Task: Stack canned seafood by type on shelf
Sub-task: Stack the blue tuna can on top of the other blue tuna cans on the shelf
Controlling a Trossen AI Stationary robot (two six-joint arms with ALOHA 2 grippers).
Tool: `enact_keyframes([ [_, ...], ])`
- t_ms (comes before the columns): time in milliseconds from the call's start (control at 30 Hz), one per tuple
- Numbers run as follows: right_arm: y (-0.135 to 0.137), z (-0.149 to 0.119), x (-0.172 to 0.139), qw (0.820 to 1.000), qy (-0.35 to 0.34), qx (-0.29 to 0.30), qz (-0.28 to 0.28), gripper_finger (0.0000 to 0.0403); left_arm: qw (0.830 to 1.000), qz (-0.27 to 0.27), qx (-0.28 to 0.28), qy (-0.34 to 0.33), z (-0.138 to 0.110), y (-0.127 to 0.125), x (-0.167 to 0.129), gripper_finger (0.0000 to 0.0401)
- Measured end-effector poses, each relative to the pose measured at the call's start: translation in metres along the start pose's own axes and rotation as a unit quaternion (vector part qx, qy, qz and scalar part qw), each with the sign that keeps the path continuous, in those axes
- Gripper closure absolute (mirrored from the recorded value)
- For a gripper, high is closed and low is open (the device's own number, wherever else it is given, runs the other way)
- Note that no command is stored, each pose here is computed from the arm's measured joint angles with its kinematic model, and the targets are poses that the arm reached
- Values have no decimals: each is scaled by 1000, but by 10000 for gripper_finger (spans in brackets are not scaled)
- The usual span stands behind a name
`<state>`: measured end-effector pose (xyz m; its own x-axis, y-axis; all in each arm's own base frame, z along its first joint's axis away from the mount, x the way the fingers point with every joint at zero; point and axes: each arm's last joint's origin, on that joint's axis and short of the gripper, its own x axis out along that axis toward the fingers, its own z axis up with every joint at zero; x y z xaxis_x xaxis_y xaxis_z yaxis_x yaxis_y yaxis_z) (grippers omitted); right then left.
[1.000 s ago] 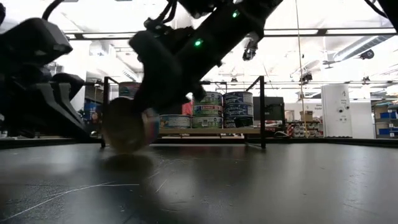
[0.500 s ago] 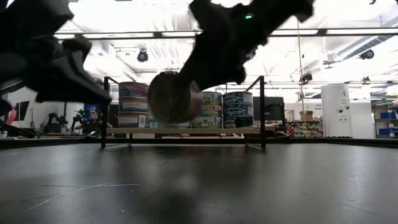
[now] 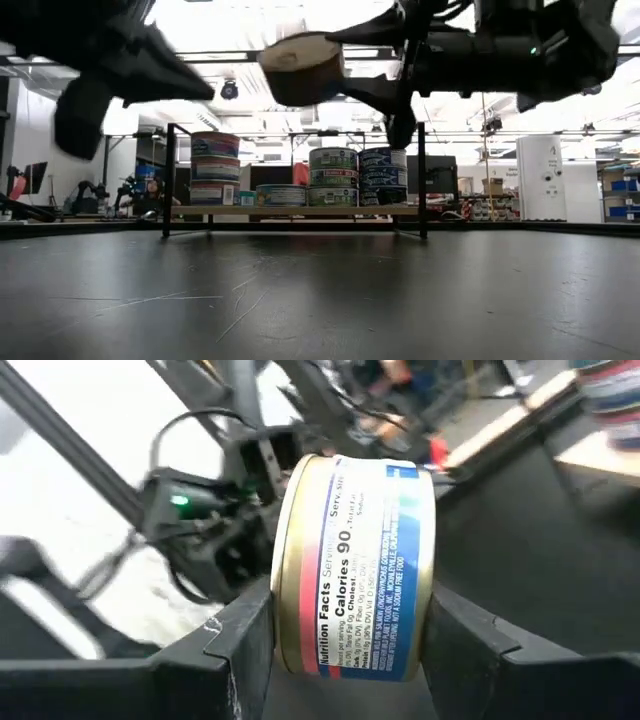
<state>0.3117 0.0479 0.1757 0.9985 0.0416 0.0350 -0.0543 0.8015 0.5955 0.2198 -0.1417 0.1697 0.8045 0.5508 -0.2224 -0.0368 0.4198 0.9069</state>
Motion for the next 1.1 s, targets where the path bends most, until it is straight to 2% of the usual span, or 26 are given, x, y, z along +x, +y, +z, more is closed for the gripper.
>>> enact_keyframes([
  [133, -10, -1, 5, 998, 3, 51, 45, 210, 999, 1, 52, -3, -2, 27, 8, 401],
  [267, -19, -9, 9, 996, 19, 70, 50, 210, 991, 15, 135, 0, -13, 53, 8, 401],
  [300, -20, -10, 10, 996, 13, 75, 55, 210, 990, 20, 138, -4, -15, 63, 7, 401],
  [367, -20, -10, 12, 994, -6, 82, 71, 210, 994, 20, 99, -44, -19, 87, 7, 401],
  [433, -20, -11, 15, 992, -20, 90, 90, 210, 990, -7, 45, -135, -25, 110, 5, 401],
  [533, -23, -15, 19, 990, -22, 95, 98, 210, 955, -65, -44, -286, -36, 136, 3, 401],
  [600, -24, -18, 22, 990, -16, 96, 100, 210, 928, -107, -101, -343, -45, 145, 3, 401],
  [700, -25, -20, 25, 991, -12, 91, 99, 210, 892, -186, -166, -376, -57, 144, 4, 401],
  [767, -26, -21, 25, 992, -11, 88, 95, 210, 880, -230, -182, -375, -59, 137, 6, 401],
  [833, -29, -22, 26, 992, -15, 84, 88, 210, 878, -256, -183, -360, -60, 128, 8, 401],
  [967, -29, -17, 31, 992, -30, 88, 88, 210, 880, -263, -176, -355, -57, 123, 14, 401],
  [1033, -29, -12, 35, 991, -36, 92, 92, 210, 890, -247, -174, -341, -53, 126, 16, 401],
  [1100, -33, -8, 37, 990, -28, 95, 100, 210, 909, -217, -171, -313, -52, 131, 18, 401],
])
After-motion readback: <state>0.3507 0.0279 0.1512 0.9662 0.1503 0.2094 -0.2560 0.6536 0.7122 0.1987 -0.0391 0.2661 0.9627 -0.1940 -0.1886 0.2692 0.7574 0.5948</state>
